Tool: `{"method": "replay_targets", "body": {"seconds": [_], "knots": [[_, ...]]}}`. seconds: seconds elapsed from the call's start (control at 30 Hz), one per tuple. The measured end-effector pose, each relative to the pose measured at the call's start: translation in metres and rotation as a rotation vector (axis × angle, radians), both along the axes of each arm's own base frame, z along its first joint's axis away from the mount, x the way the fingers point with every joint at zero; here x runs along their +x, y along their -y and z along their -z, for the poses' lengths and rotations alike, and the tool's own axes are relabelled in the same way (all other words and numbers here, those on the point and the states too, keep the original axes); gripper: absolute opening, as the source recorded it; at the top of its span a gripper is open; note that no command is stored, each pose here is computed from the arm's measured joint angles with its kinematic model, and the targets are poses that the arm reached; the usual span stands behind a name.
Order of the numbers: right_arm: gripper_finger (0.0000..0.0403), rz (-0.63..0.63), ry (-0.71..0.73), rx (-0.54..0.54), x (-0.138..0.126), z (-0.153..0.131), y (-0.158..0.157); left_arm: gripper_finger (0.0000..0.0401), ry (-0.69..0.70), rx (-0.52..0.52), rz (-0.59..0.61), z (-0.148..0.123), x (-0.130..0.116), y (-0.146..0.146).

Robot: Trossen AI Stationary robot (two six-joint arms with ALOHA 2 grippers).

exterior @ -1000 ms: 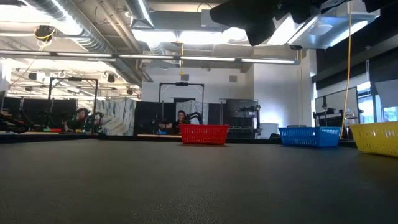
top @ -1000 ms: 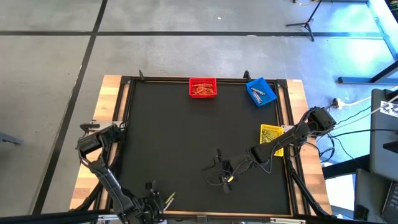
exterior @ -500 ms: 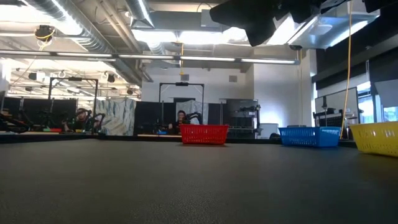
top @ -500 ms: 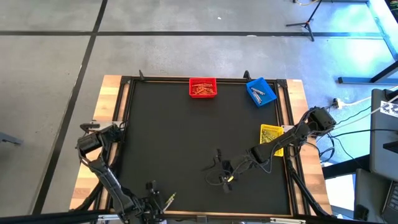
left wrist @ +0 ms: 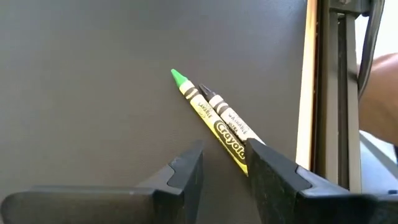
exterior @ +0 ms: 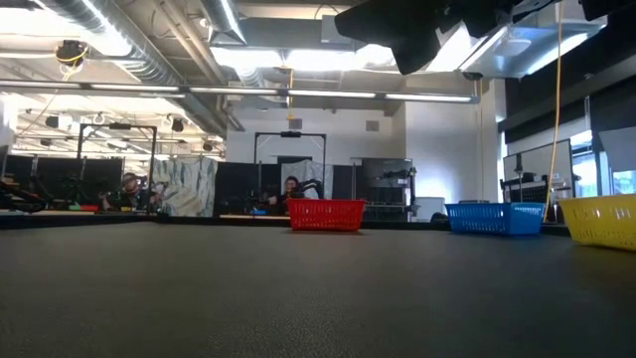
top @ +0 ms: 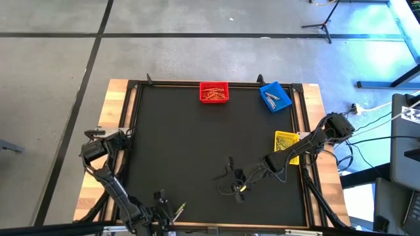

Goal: Sort crayons
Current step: Put the green crayon into the yellow bin

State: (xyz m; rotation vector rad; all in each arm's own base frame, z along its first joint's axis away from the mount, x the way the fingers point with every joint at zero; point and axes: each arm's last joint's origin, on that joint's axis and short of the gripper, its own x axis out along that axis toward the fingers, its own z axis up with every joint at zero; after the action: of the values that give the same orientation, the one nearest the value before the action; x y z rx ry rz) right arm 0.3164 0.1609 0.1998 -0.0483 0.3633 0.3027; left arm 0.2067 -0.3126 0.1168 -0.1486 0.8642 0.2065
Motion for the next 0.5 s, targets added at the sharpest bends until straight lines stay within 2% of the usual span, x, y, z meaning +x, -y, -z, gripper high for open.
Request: {"method": "replay_targets", "body": {"seconds": [0.5], "knots": [[0.0182,0.0,0.0,0.001,0.0,0.0,0.0,0.0117,-0.027,0.032,0.002,0.0034,-0.0018,-0.0046]]}}
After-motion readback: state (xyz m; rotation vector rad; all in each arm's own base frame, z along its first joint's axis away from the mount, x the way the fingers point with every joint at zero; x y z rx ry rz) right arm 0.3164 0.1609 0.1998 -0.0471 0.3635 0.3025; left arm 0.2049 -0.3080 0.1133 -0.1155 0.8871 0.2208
